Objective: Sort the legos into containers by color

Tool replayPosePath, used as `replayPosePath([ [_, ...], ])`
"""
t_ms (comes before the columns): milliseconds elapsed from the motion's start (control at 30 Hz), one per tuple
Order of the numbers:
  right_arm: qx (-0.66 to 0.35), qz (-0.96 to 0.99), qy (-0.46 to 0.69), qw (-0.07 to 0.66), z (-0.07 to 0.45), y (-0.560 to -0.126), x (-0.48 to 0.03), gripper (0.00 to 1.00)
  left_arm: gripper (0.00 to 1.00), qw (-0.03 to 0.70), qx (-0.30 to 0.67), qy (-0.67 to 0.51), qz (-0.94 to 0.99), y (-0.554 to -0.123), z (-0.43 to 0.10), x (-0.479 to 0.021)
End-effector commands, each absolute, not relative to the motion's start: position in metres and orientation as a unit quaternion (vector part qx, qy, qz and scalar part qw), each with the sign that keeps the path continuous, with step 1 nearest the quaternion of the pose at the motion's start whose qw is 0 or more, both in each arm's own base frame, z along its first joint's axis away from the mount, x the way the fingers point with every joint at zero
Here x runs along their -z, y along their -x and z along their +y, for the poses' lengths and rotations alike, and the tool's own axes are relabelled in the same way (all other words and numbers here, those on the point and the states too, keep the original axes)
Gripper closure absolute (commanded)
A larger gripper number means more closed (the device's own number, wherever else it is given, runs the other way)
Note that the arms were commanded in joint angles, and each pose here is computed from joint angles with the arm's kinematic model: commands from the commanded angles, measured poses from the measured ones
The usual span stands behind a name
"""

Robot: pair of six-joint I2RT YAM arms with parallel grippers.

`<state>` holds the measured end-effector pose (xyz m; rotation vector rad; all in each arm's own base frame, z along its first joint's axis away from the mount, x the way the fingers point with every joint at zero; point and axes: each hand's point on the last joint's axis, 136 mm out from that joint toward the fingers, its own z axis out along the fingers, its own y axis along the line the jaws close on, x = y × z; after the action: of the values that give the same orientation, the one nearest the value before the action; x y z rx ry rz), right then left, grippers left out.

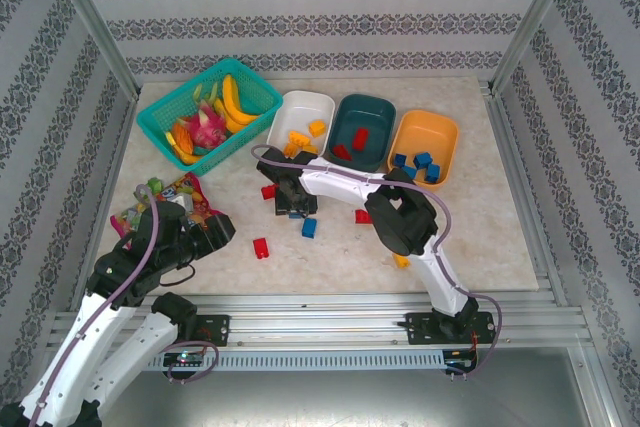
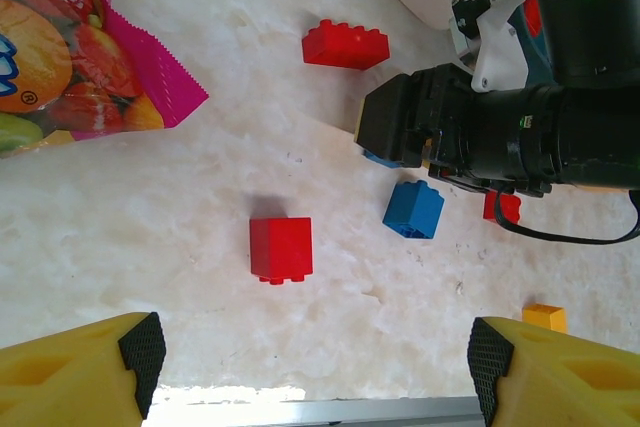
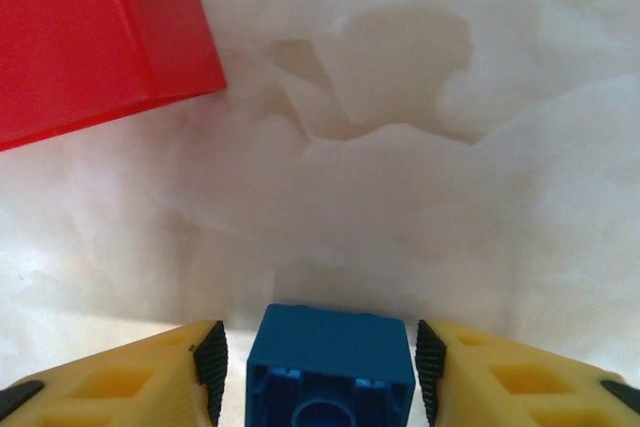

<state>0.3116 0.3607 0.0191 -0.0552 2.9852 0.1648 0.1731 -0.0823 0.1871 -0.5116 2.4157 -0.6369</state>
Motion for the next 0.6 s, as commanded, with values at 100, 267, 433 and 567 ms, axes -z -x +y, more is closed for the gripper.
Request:
replayPosePath([
  [100,-0.031,0.997,0.002,0.066,0.355,-0.312,-0.012,0.56,0.19,0.292,0.246,0.168,0.909,-0.174,-0.088,-0.198],
  [267,-0.046,0.994,0.002,0.102,0.353,-0.321,-0.046,0.77,0.2,0.302,0.258,0.15,0.905,-0.183,-0.096,-0.211],
  [433,-0.069,0.983,-0.004,0.173,0.327,-0.343,-0.12,0.85,0.2,0.32,0.299,0.132,0.889,-0.209,-0.117,-0.243],
  [567,-0.075,0.973,-0.041,0.215,0.268,-0.363,-0.167,0.87,0.2,0.329,0.333,0.12,0.876,-0.242,-0.141,-0.27],
])
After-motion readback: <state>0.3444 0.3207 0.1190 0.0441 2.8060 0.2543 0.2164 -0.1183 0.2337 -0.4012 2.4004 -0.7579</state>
